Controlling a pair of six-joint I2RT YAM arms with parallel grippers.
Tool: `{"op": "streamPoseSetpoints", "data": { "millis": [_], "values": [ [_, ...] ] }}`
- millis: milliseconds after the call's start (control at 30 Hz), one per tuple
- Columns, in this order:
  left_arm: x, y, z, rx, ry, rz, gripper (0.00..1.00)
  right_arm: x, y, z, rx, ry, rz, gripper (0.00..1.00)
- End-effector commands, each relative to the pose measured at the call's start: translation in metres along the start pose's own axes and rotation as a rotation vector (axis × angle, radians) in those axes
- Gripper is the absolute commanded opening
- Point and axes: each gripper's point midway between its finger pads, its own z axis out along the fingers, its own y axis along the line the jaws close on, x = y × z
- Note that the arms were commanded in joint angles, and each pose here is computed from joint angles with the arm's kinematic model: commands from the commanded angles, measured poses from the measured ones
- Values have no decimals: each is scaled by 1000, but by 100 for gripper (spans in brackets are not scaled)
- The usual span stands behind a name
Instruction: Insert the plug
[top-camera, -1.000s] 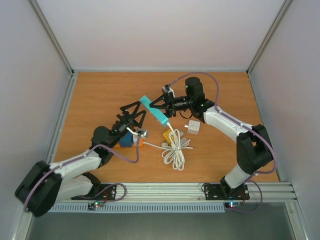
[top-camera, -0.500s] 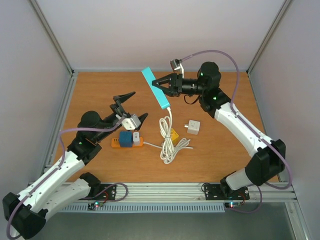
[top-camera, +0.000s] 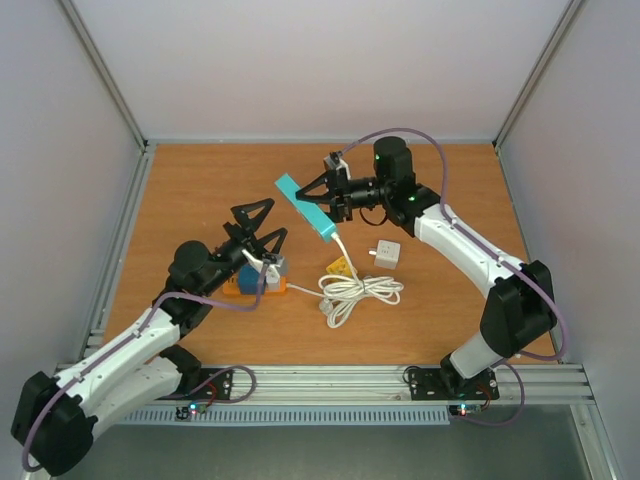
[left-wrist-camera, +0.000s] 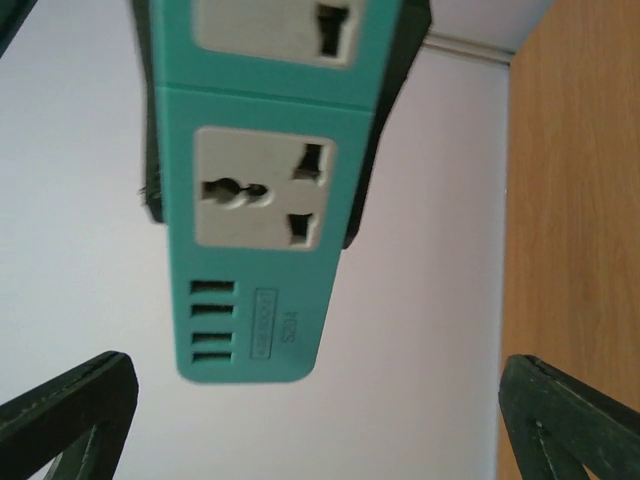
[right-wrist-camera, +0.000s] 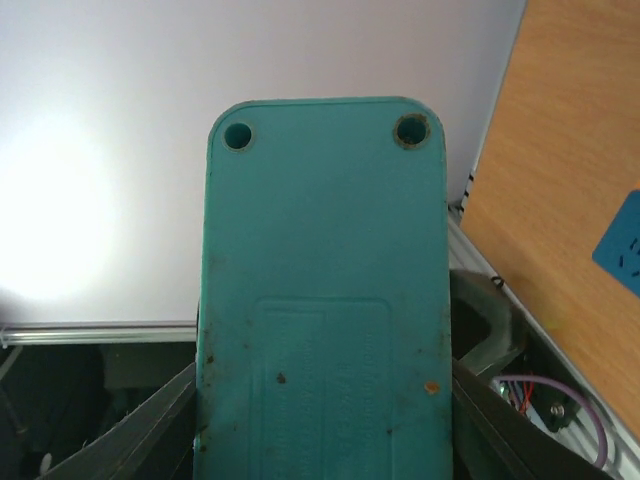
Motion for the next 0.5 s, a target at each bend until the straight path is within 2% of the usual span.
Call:
{"op": "streamPoseSetpoints", "data": {
  "millis": [0, 67, 133, 200, 367, 467],
  "values": [
    [-5, 11, 0, -120, -34, 214, 100, 19, -8, 16, 20, 80, 69, 1],
    [-3, 13, -1, -176, -27, 273, 99, 22, -20, 23, 47, 100, 85, 1],
    [-9, 32, -10, -321, -32, 332, 98, 25, -29, 26, 61, 114, 95, 1],
    [-8, 35, -14, -369, -23, 357, 98, 25, -35, 27, 72, 111, 100, 1],
    [-6, 25, -13, -318, -20, 356, 96, 25, -45, 29, 95, 108, 114, 1],
    [-5, 17, -11, -269, -23, 345, 86, 25, -51, 31, 120, 107, 117, 1]
  ]
}}
